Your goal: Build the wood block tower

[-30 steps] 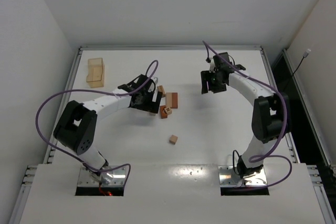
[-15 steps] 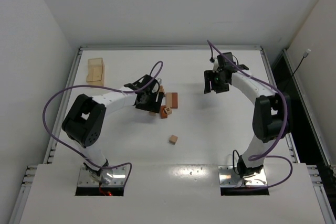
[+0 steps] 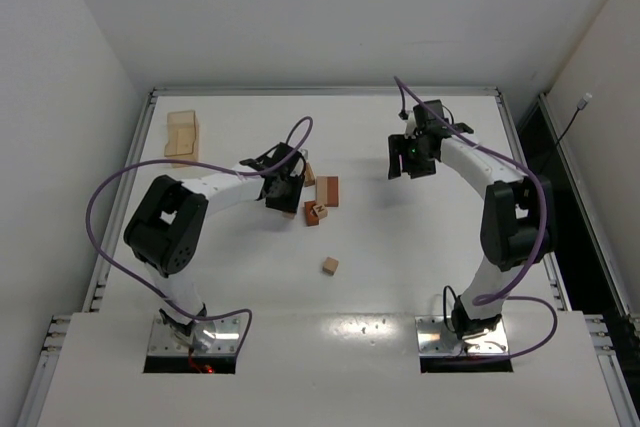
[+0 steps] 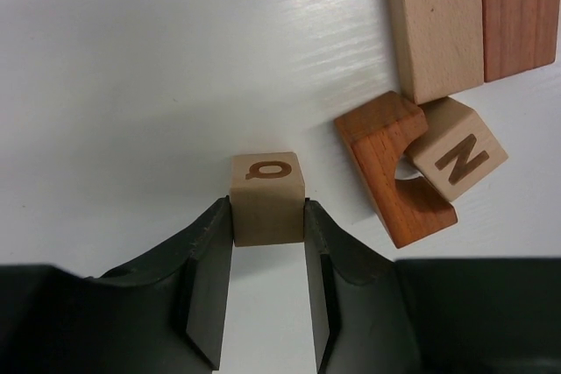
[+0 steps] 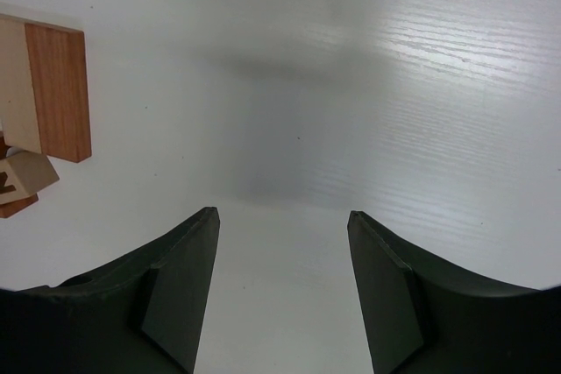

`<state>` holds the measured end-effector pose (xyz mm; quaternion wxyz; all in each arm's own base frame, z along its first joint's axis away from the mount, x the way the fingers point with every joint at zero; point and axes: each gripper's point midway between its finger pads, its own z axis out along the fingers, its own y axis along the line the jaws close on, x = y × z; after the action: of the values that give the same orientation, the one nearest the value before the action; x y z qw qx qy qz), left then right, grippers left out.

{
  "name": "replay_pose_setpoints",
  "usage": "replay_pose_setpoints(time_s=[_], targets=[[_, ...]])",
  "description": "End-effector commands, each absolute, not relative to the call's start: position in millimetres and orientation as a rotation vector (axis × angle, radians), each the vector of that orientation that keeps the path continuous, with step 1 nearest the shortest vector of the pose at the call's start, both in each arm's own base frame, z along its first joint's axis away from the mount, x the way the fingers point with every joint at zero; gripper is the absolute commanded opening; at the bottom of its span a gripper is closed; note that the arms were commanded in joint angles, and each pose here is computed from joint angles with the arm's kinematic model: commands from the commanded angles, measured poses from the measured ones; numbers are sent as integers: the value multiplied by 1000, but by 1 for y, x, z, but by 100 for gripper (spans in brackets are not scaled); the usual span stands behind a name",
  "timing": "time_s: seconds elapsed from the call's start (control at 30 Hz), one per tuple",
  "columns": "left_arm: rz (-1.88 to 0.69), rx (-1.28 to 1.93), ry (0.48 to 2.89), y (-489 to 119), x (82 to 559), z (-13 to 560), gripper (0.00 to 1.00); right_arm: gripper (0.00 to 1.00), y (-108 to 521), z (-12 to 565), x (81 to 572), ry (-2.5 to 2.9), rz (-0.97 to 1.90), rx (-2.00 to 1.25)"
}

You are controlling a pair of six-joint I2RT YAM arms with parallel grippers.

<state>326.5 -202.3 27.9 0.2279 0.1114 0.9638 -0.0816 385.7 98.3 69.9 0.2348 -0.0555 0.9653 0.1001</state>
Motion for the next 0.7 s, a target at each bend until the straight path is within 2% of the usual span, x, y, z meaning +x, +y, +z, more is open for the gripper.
replay_pose_setpoints(time_s=[0.0,0.23,0.5,0.67], targets=[[-228,280,2579,-208,346,43,2,58,100,76,395,2604,293,-147],[-253,237,2518,-203,366,70,0,53,96,93,397,2552,266,-167],[-265,110,2332,-194,383,137,0,51,104,131,405,2420,262,-248],[-335,107,2233,-201,388,170,0,48,115,170,420,2298,97,-440]])
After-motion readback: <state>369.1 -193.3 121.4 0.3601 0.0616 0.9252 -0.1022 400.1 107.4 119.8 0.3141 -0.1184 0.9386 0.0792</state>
